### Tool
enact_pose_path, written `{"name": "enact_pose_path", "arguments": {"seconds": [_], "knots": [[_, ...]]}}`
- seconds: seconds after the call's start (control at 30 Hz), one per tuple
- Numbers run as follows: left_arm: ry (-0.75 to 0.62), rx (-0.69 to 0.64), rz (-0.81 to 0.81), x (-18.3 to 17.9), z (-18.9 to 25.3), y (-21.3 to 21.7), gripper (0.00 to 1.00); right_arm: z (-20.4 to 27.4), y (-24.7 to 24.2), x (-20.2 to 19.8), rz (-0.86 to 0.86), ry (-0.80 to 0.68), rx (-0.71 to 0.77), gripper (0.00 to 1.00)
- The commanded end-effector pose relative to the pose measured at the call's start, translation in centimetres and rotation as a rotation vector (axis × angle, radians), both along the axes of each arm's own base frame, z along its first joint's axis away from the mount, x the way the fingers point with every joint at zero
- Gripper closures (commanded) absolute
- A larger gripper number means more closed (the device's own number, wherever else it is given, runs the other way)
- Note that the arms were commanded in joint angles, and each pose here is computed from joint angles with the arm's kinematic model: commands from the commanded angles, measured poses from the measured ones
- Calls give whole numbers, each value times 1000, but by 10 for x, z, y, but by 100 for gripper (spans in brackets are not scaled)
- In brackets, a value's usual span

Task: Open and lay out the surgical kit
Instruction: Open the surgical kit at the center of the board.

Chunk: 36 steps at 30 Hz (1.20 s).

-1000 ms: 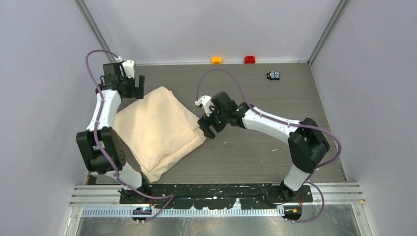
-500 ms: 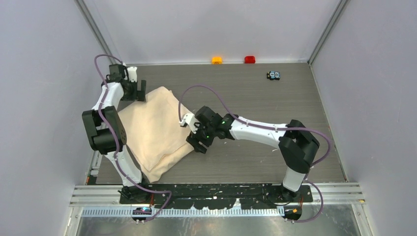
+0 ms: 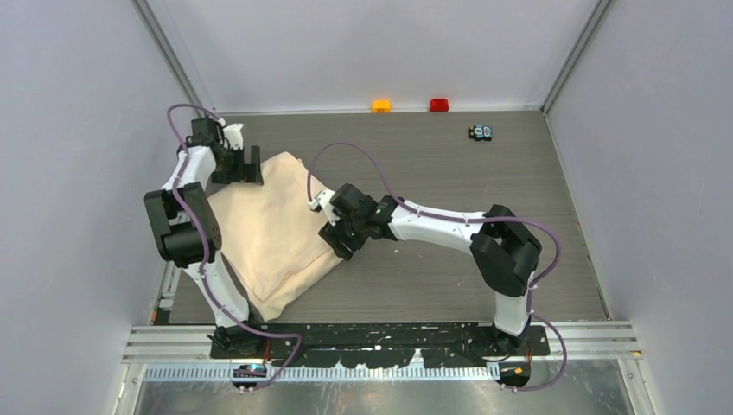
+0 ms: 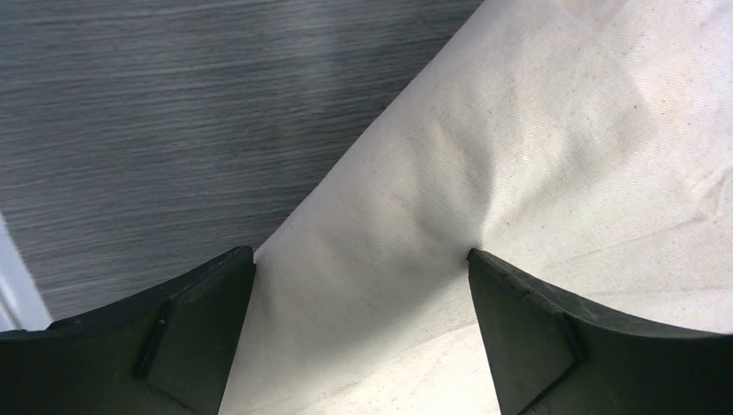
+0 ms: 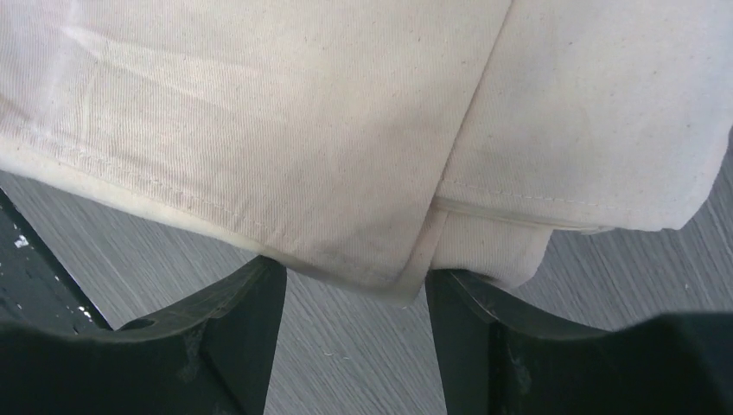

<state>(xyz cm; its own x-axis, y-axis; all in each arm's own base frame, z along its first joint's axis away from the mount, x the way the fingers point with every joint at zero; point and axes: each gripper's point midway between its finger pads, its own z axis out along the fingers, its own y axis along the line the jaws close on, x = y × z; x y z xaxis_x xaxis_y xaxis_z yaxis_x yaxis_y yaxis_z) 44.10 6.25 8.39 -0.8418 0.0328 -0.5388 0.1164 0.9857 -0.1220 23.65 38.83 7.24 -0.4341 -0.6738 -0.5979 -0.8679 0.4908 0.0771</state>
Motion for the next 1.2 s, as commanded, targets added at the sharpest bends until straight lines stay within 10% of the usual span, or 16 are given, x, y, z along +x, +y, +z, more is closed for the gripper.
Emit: {"name": "enact_pose_path", "arguments": {"seconds": [0.0,0.83,1.17], "knots": [[52,-107,-14,-7,-7,-6,3,20,11,37,-144,-71,49,36],[137,-530,-60,-48,8,-151,17,52,-153,160,-428,-125,-20,37],[155,-614,-137,-68,15,-249,17,83,-236,117,-506,-87,-9,32]]}}
